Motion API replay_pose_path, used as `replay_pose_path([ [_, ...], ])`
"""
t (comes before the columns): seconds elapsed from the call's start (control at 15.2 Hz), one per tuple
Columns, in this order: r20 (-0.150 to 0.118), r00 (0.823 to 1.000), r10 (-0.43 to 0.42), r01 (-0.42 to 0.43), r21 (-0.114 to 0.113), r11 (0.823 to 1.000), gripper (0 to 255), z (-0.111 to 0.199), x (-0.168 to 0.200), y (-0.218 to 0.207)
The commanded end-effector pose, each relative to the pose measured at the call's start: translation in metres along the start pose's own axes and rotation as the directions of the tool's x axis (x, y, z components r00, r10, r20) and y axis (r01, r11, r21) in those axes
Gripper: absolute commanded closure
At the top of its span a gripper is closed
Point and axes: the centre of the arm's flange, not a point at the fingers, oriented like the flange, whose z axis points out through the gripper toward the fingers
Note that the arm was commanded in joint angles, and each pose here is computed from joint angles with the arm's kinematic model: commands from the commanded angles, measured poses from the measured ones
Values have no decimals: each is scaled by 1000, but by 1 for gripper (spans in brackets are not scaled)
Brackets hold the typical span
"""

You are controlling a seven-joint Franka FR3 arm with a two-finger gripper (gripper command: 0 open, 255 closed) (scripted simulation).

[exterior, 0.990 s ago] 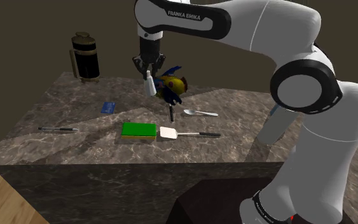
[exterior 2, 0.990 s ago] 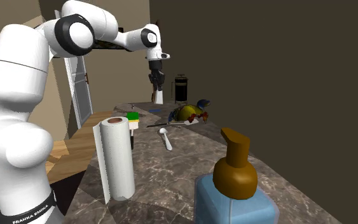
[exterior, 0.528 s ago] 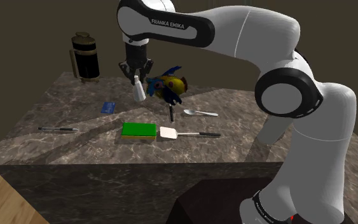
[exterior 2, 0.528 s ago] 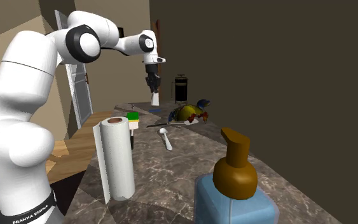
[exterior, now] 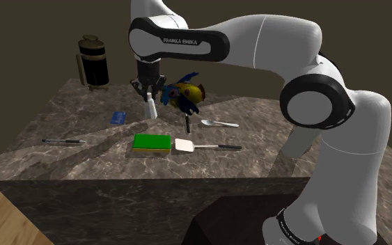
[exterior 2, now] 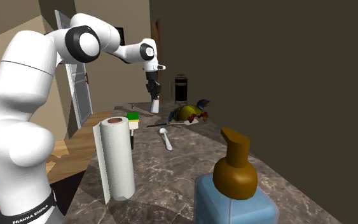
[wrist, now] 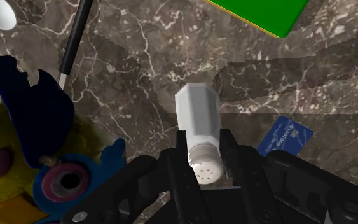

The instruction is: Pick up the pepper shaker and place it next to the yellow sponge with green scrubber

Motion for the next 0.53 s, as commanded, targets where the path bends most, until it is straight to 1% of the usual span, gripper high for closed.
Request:
replay_pose_path([
  [0.0, -1, 1000, 0, 0, 0, 1000, 255, 11, 0, 0],
  [0.13, -1, 1000, 0, 0, 0, 1000, 255, 25, 0, -2],
  [0.46, -1, 1000, 0, 0, 0, 1000, 255, 25, 0, -2],
])
